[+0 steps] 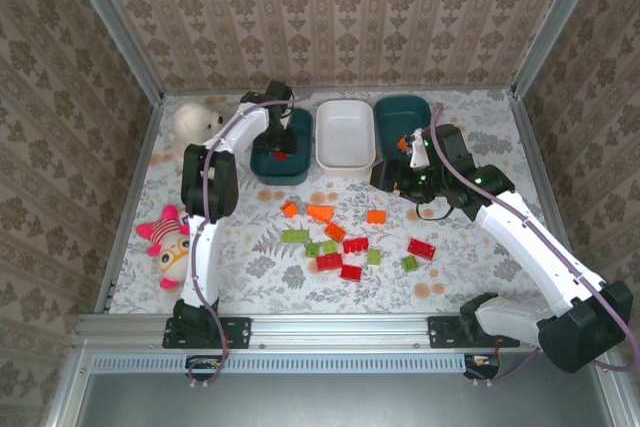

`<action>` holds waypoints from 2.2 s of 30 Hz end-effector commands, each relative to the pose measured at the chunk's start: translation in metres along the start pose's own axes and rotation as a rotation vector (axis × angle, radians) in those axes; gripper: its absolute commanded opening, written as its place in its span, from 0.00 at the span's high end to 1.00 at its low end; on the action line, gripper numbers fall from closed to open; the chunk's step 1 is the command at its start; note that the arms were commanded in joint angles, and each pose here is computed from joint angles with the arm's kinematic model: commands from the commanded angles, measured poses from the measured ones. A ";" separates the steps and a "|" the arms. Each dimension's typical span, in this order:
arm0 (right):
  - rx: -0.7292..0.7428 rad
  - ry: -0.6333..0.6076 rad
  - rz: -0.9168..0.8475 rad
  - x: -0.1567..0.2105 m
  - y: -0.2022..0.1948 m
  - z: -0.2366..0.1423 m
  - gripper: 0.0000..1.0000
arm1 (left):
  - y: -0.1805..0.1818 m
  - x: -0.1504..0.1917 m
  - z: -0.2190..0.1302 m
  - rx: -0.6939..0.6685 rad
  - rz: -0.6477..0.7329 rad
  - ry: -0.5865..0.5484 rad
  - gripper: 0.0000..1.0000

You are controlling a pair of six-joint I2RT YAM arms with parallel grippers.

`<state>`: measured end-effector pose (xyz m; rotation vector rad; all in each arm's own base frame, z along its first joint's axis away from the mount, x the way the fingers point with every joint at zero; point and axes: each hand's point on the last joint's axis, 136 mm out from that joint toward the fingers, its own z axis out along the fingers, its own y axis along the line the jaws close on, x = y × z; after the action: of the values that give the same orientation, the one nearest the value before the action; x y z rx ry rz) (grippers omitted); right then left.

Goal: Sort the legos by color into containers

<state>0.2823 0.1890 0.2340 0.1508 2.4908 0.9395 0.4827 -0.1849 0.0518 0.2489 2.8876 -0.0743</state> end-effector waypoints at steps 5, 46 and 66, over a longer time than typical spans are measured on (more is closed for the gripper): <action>0.055 -0.002 -0.060 -0.004 0.000 -0.009 0.34 | -0.006 -0.022 -0.063 0.052 -0.049 -0.119 0.39; 0.799 0.571 -0.029 0.157 -0.179 0.052 0.29 | -0.060 0.196 -0.226 0.555 -0.137 -0.475 0.17; 0.792 0.535 -0.057 0.147 -0.173 0.051 0.63 | -0.067 0.189 -0.223 0.555 -0.126 -0.467 0.17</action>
<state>0.1766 0.1280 0.0156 0.0892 3.2659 -0.0942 0.2330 -0.1996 0.2053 0.1229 2.4064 -0.8126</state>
